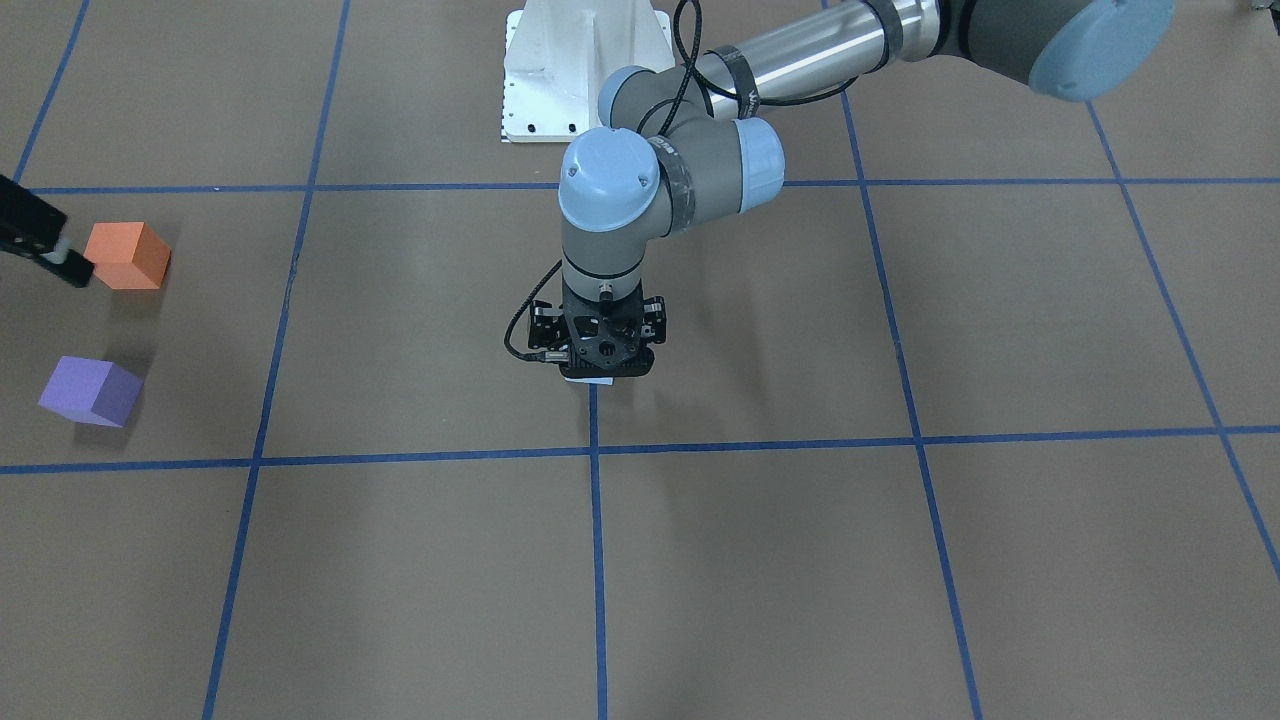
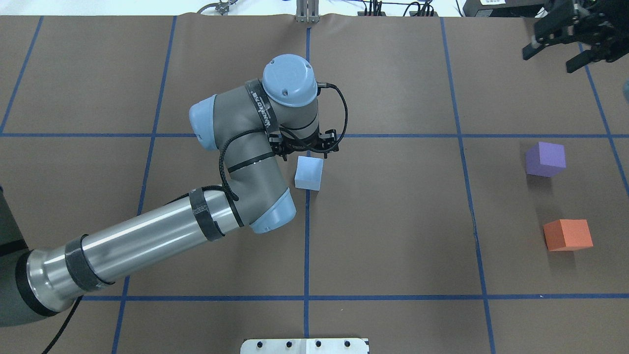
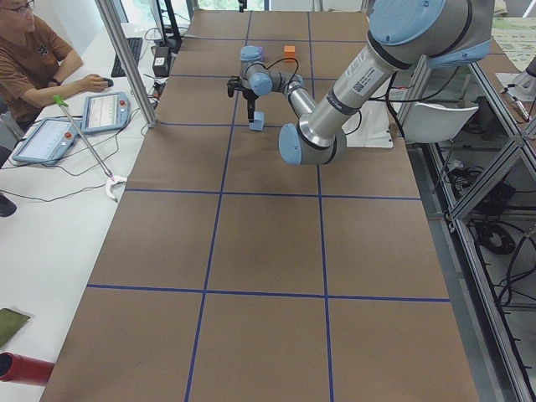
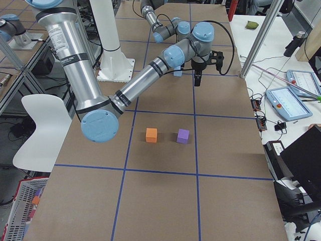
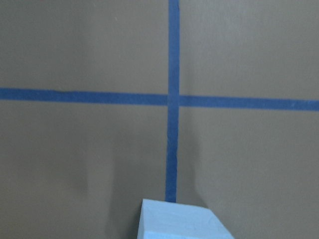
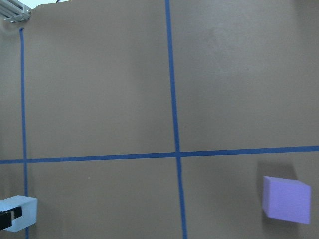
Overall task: Place blue block between orange and purple blocks
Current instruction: 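Release the light blue cube at center and withdraw left arm while right arm approaches, then lower the right gripper and grasp the light blue cube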
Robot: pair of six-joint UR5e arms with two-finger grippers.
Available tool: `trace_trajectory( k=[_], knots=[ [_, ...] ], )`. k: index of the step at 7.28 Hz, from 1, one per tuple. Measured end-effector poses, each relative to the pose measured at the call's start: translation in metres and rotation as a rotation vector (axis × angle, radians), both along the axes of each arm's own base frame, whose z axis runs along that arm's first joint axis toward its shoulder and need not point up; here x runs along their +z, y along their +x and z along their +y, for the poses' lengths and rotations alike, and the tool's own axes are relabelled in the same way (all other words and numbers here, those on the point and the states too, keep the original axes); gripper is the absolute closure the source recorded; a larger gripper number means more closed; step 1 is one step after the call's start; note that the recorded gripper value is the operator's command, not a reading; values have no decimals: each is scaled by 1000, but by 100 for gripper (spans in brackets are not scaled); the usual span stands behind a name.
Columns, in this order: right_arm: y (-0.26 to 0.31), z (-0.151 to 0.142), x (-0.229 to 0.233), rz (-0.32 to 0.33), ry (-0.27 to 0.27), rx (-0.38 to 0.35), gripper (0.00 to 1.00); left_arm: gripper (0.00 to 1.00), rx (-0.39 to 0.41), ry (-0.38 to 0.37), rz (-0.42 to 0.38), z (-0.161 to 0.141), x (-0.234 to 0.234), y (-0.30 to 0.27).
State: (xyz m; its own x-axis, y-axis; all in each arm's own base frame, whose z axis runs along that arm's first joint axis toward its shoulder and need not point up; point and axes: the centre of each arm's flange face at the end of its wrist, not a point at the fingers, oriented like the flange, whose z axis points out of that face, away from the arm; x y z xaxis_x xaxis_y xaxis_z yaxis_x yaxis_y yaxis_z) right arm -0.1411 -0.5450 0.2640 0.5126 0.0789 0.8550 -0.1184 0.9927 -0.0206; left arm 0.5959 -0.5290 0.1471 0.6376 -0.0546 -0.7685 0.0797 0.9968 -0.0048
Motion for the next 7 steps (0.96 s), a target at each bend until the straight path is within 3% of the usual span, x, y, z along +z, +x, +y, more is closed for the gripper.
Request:
trace_trajectory(
  k=[2, 3, 5, 7],
  knots=[
    [-106, 21, -62, 17, -27, -11, 0, 0, -22, -70, 48, -62, 3, -78],
    [-154, 37, -81, 32, -30, -21, 0, 0, -10, -65, 52, -76, 22, -119],
    [-257, 53, -115, 87, -64, -2, 0, 0, 49, 6, -5, -61, 107, -212],
    [-347, 51, -136, 153, -110, 34, 0, 0, 92, 68, -77, -50, 191, -301]
  ],
)
